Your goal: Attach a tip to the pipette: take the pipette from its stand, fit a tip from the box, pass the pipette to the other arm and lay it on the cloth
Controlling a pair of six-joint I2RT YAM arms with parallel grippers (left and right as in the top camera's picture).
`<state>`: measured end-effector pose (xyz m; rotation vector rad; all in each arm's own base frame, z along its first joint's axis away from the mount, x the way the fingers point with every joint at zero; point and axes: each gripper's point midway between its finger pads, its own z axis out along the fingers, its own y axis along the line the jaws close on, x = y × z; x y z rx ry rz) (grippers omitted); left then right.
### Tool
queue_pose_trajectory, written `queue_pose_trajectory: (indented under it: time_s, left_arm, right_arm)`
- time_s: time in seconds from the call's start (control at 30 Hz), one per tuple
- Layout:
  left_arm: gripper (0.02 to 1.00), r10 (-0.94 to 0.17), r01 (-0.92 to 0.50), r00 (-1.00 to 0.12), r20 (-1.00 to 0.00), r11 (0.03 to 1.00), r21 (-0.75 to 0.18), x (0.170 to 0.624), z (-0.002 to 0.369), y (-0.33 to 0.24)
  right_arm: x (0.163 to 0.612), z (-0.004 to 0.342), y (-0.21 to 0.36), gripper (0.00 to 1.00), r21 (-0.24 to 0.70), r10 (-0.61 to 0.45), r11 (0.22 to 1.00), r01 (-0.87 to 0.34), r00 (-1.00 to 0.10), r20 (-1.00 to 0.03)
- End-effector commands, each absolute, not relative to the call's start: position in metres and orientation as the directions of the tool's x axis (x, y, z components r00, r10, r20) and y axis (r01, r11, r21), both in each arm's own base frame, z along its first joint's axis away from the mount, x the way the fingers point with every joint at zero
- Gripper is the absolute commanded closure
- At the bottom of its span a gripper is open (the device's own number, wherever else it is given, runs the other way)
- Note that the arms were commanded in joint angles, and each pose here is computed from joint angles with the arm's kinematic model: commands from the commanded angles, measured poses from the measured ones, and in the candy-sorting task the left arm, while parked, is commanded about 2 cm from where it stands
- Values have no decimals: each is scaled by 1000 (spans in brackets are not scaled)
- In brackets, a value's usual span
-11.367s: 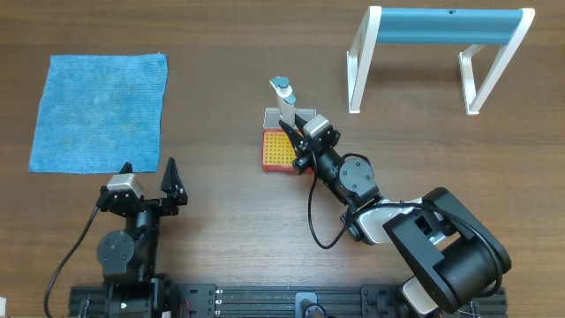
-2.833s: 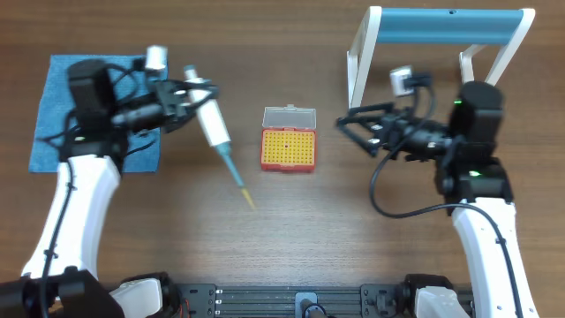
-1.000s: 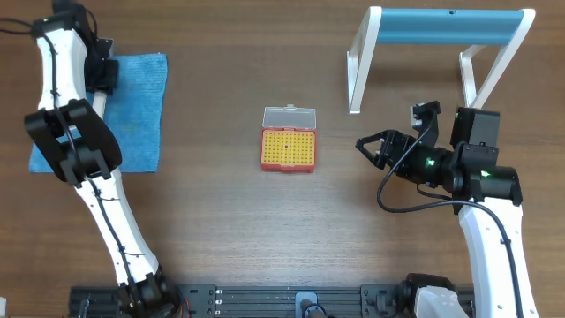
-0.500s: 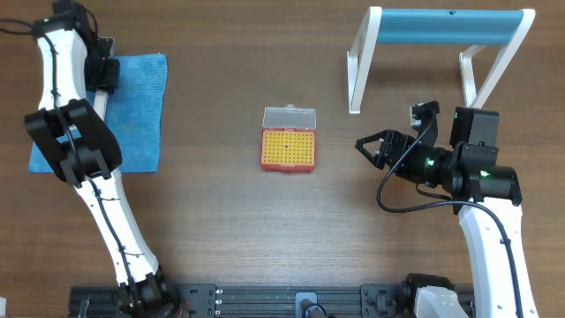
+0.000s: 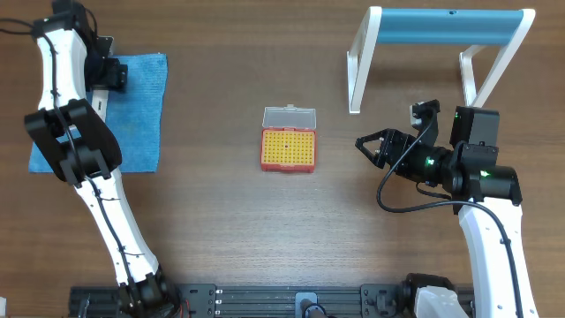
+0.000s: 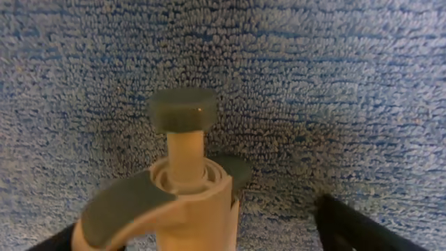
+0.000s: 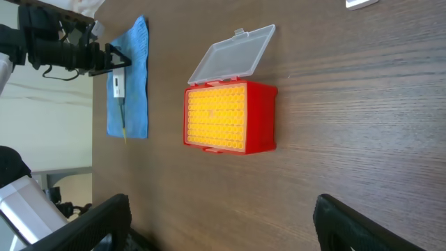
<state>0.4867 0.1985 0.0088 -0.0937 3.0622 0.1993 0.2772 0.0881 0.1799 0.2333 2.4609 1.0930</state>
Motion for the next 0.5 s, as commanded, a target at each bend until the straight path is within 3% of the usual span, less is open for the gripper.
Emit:
queue_pose_trajectory:
  time_s: [0.03,0.1,0.23,0.33,0.5]
  left_arm:
    - [134,-133,-139,-990,-43,966,216,476,14,215]
    - [134,-180,-183,-983,-36,944,274,468,32,223]
    - [134,-200,-222,-974,-103,931,291,465,96,224]
    - [134,-241,-285,-949,-205,933,220,460,157,209]
    - [132,-236,-277,-939,-251,950,142,430,221,182]
  right_arm:
    - [280,181,88,150,742,340,670,-4,-887,-312]
    - [283,186,87,150,744,348,668,-12,-879,-327]
    - [293,203,86,150,732,345,677,-78,-845,-409]
    - [299,215,80,150,702,350,704,-106,-808,-473]
    - [306,230,54,148,584,353,806,-99,-710,-609]
